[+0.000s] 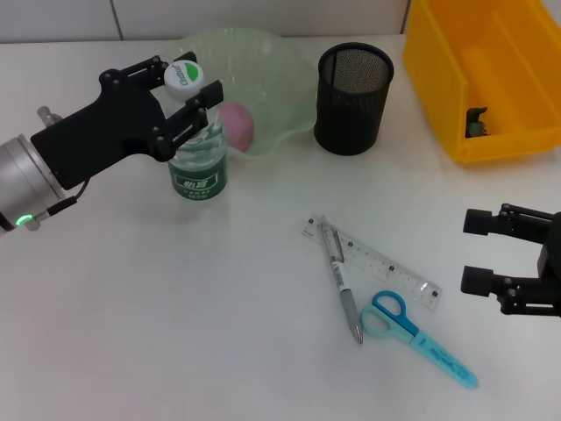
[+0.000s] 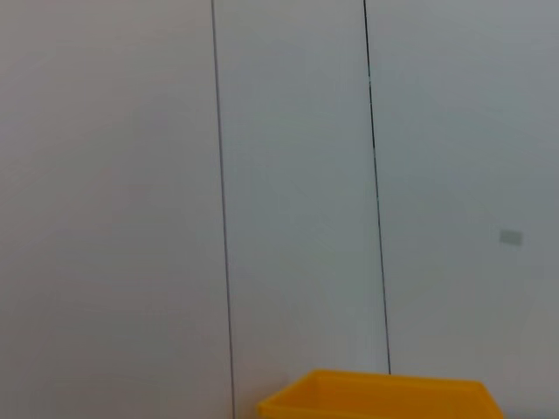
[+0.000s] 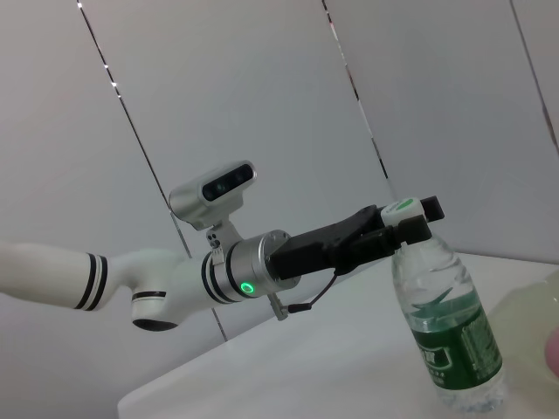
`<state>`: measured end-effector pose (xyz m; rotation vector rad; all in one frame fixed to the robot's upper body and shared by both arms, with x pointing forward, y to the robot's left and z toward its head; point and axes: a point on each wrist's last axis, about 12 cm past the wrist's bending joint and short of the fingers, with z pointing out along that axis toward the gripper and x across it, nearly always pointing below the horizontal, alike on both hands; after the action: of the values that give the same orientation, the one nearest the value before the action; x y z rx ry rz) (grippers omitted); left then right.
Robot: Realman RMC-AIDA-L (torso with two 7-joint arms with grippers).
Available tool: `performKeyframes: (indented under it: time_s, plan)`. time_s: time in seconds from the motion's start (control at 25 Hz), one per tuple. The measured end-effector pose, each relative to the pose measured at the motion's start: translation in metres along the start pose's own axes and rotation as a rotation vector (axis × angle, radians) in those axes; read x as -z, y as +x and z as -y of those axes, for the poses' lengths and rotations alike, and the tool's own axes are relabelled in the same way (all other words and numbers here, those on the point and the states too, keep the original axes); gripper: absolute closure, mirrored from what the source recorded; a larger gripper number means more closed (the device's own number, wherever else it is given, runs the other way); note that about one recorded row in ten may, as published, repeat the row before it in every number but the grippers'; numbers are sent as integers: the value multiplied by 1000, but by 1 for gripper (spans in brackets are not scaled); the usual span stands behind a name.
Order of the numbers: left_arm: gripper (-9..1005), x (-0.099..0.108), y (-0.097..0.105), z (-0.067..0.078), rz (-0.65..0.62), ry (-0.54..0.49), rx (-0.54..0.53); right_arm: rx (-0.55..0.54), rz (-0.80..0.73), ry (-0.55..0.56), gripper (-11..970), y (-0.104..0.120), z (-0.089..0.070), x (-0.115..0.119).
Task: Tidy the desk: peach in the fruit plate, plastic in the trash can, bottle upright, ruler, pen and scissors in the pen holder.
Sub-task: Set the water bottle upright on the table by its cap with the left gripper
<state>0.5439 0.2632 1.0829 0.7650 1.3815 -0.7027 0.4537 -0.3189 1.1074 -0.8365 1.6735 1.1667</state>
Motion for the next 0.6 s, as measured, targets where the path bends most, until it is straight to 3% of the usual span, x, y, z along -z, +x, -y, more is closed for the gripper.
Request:
performKeyframes:
  time_s: [0.36,0.6]
  plan:
    - [484,24,4,-6,-31,-41,14,-2,-6,-11,120,-1,2,-4]
    - [477,26,5,-6,-39,-48,16,-4,-16,-21,119,-2,3,-7]
